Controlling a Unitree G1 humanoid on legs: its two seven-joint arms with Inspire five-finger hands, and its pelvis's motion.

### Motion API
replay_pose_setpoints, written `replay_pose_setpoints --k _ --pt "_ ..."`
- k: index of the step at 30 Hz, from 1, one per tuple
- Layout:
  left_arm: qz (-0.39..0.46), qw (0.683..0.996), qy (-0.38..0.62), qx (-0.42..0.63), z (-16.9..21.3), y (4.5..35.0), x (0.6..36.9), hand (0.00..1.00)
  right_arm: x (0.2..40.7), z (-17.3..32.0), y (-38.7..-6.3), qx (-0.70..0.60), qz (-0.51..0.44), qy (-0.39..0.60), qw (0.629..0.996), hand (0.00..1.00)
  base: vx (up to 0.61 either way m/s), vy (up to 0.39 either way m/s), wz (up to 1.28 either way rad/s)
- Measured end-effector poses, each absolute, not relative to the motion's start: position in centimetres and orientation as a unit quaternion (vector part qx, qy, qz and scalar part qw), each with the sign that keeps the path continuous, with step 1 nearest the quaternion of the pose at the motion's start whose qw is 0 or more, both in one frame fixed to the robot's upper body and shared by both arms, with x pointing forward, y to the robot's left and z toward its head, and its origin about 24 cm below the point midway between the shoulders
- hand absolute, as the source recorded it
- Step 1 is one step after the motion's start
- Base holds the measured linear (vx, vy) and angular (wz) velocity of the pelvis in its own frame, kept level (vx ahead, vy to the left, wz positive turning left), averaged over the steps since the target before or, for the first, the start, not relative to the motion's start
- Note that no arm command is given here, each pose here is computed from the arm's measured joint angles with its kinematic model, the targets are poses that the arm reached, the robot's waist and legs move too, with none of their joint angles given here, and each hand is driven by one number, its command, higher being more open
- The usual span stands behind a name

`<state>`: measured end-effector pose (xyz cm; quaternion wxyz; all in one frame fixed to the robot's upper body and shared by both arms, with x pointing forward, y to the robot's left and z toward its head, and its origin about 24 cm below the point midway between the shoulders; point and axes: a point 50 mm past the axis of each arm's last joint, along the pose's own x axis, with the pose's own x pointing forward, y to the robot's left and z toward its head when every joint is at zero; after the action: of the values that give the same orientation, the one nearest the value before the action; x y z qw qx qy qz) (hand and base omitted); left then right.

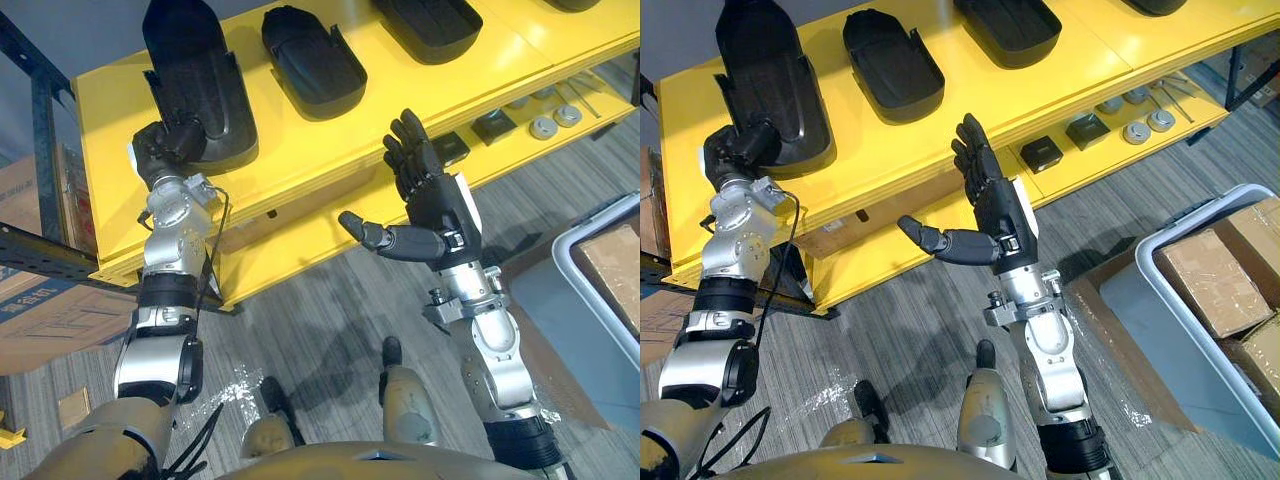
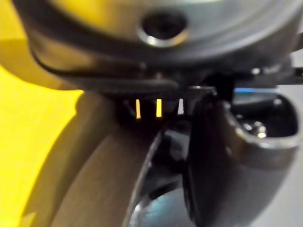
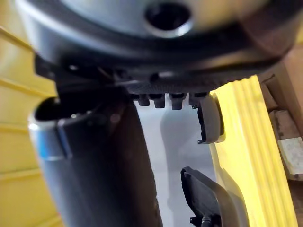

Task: Walk over and take three plastic housings, then place them on the shelf

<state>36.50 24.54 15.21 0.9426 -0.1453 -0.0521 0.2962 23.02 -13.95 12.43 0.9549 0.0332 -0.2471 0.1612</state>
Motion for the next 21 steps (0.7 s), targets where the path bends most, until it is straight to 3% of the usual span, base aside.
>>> replay_pose_setpoints --k 2,3,21 --pt "0.302 0.941 -0.045 -0.146 15.3 24.5 36.6 0.0 23.0 12.4 -13.8 0.036 0.159 -0.246 0.955 1.0 0.0 0.0 0.0" --pt "0.302 0.941 -0.043 -0.146 15.4 24.5 36.7 1.0 23.0 12.4 -13.7 0.037 0.161 -0.246 0.955 1.0 0.0 0.0 0.0" --pt "0.328 0.93 0.021 -0.166 15.0 25.8 37.0 1.0 22.8 11.7 -11.5 0.069 0.182 -0.219 0.956 1.0 0.0 -0.002 0.01"
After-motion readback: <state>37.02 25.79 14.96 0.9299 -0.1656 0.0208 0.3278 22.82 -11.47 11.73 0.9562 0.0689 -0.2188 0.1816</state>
